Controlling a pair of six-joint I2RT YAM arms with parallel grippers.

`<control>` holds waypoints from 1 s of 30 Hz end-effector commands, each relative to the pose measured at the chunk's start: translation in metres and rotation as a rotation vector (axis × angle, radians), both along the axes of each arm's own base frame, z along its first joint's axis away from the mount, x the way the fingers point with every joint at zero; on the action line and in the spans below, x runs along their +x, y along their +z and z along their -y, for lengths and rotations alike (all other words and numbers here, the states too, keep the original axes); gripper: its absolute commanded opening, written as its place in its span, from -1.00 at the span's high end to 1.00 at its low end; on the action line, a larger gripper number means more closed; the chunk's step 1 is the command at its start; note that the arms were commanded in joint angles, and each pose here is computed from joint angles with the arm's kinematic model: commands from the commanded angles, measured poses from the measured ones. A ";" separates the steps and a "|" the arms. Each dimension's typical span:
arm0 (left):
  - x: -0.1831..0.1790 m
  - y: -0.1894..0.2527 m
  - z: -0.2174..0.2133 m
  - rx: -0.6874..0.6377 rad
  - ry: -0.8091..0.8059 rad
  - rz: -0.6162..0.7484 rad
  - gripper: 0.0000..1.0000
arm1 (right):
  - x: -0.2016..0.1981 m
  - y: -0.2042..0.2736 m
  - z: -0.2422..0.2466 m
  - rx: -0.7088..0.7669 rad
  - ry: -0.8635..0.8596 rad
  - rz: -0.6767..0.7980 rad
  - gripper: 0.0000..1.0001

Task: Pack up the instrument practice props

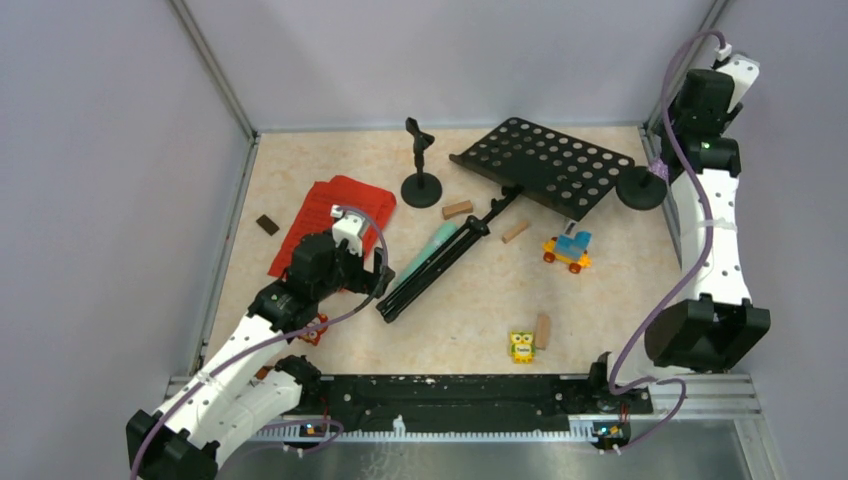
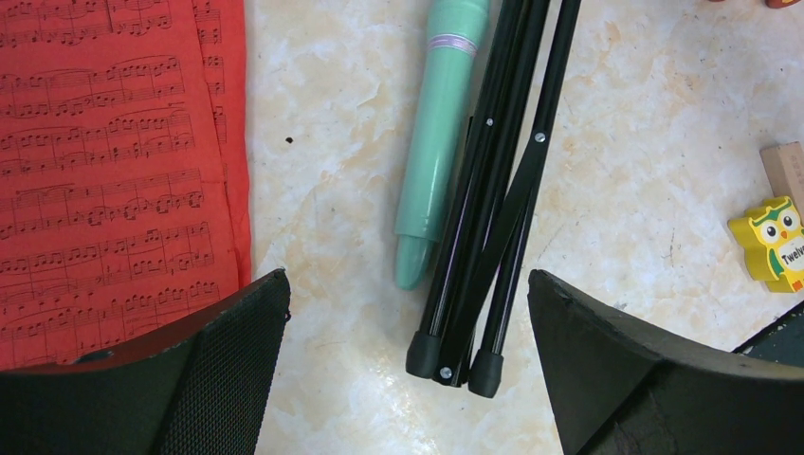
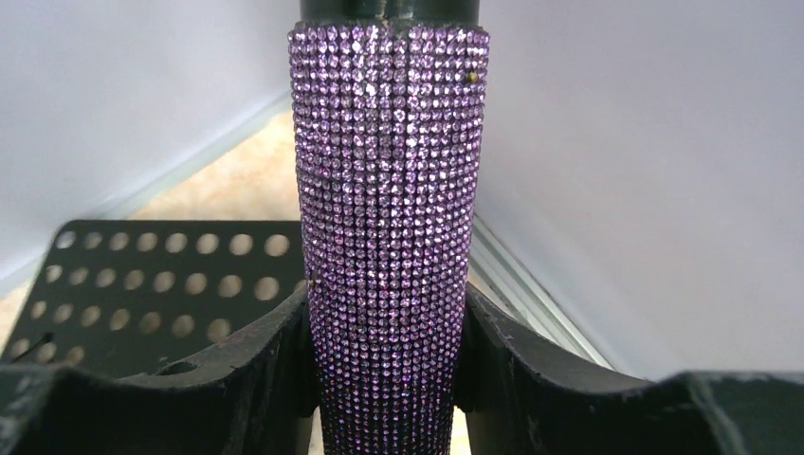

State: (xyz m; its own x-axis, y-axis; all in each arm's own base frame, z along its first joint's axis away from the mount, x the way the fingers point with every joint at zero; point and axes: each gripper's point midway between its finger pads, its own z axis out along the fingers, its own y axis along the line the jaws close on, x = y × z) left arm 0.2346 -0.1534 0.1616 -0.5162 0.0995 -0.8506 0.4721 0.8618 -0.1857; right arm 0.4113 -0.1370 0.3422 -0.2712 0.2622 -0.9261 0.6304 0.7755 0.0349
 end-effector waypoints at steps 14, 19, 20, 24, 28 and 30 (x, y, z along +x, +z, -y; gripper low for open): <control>0.008 0.028 0.007 -0.045 -0.011 0.075 -0.97 | -0.042 0.152 -0.148 -0.139 0.501 0.326 1.00; 0.008 0.036 0.005 -0.063 0.005 0.099 -0.97 | -0.081 0.160 -0.287 -0.117 0.996 0.398 1.00; 0.008 0.039 0.004 -0.068 0.012 0.109 -0.98 | -0.094 0.161 -0.308 -0.135 1.083 0.419 1.00; 0.006 0.049 -0.001 -0.089 0.038 0.150 -0.98 | -0.143 0.124 -0.381 -0.175 1.433 0.388 1.00; 0.004 0.058 -0.005 -0.109 0.050 0.187 -0.97 | -0.178 0.079 -0.413 -0.185 1.644 0.320 1.00; 0.003 0.061 -0.006 -0.113 0.057 0.198 -0.97 | -0.196 0.065 -0.423 -0.185 1.747 0.309 1.00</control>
